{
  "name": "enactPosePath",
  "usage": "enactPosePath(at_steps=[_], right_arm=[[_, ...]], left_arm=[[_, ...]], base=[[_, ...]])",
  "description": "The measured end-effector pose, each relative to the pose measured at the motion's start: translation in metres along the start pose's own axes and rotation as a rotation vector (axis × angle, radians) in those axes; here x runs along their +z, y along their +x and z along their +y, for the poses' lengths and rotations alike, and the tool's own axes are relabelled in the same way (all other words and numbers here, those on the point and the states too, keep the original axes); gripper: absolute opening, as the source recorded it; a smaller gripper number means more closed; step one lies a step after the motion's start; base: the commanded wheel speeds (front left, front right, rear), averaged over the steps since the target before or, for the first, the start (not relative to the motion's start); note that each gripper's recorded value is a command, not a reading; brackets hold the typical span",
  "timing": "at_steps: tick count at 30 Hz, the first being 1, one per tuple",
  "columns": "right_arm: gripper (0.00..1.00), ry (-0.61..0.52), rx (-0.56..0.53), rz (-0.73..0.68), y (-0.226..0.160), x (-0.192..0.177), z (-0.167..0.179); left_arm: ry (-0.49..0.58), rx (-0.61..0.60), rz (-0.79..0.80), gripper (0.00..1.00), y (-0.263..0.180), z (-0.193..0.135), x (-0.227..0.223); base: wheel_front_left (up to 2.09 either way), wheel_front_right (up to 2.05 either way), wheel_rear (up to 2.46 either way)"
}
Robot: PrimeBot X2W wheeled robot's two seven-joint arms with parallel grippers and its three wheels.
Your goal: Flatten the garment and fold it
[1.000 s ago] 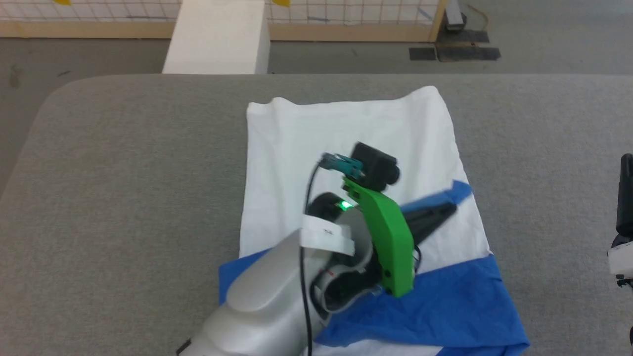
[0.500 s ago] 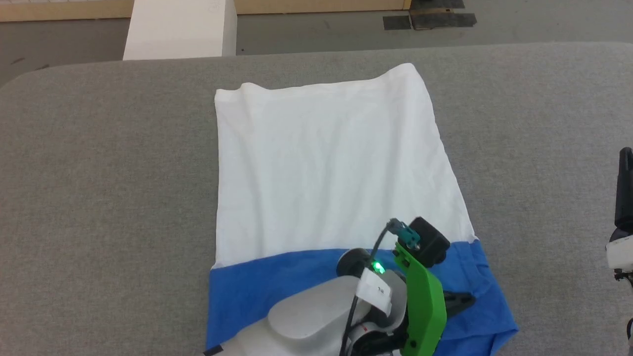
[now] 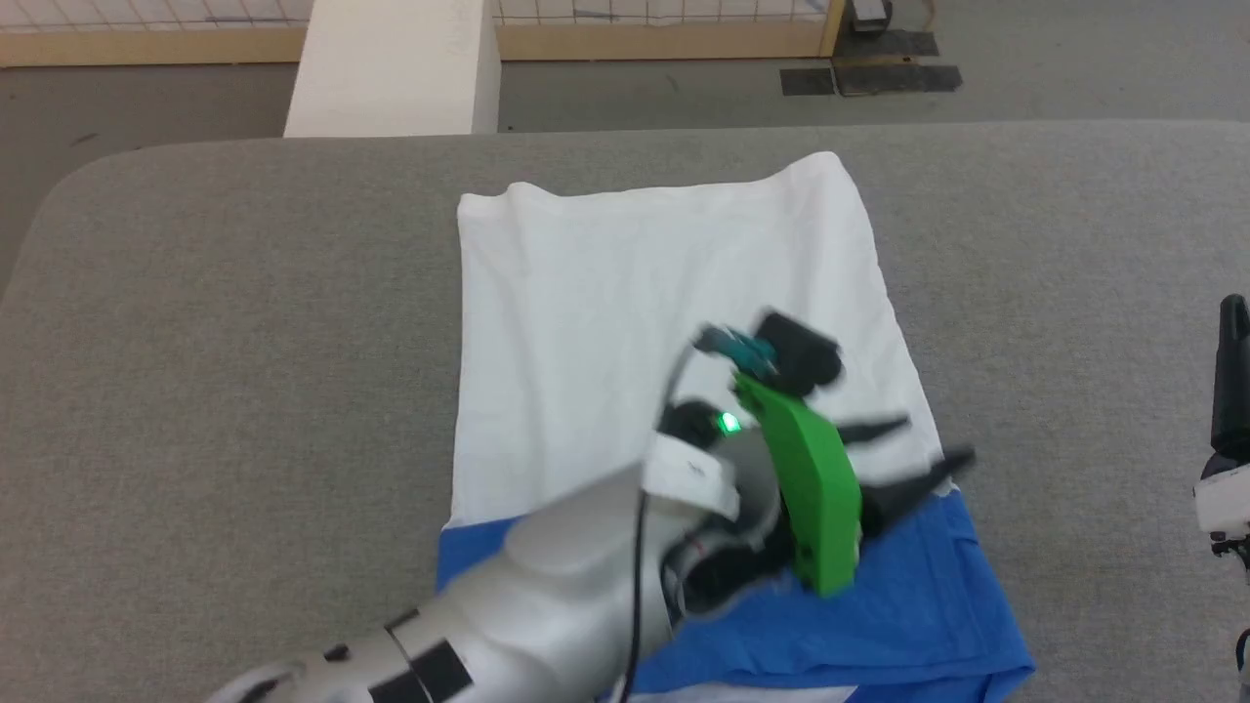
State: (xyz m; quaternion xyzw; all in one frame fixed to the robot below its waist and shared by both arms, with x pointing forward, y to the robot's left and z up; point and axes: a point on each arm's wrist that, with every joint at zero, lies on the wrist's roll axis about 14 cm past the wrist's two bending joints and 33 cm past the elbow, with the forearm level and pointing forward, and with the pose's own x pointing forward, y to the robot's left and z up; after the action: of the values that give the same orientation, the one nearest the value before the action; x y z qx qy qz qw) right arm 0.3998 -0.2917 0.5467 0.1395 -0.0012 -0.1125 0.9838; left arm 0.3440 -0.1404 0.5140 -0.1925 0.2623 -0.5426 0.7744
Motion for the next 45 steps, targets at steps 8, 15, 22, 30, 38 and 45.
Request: enactPosePath(at_steps=[8,15,22,30,38,45], right_arm=[[1.00,0.006,0.060,-0.007,0.004,0.002,0.022],[1.00,0.008,0.124,0.022,0.008,-0.007,0.045],[1.00,0.006,0.167,0.113,0.013,-0.033,0.061],[1.00,-0.024,0.201,0.212,0.042,-0.048,0.074],[1.00,-0.112,0.263,0.342,0.106,-0.054,0.102],[1.00,-0.243,0.267,0.524,0.163,-0.077,0.121]], left_arm=[[0.052,0.276,-0.506,1.00,-0.068,0.075,0.117],[0.112,0.620,-0.728,1.00,-0.179,0.146,0.150],[0.209,0.930,-0.851,1.00,-0.268,0.172,0.133],[0.206,1.038,-0.871,1.00,-0.287,0.176,0.094],[0.253,1.059,-0.857,1.00,-0.282,0.191,0.092],[0.281,1.092,-0.843,1.00,-0.275,0.210,0.089]], base=[[0.00,0.00,0.00],[0.00,0.00,0.00],[0.00,0.00,0.00],[0.00,0.00,0.00],[0.00,0.00,0.00],[0.00,0.00,0.00]])
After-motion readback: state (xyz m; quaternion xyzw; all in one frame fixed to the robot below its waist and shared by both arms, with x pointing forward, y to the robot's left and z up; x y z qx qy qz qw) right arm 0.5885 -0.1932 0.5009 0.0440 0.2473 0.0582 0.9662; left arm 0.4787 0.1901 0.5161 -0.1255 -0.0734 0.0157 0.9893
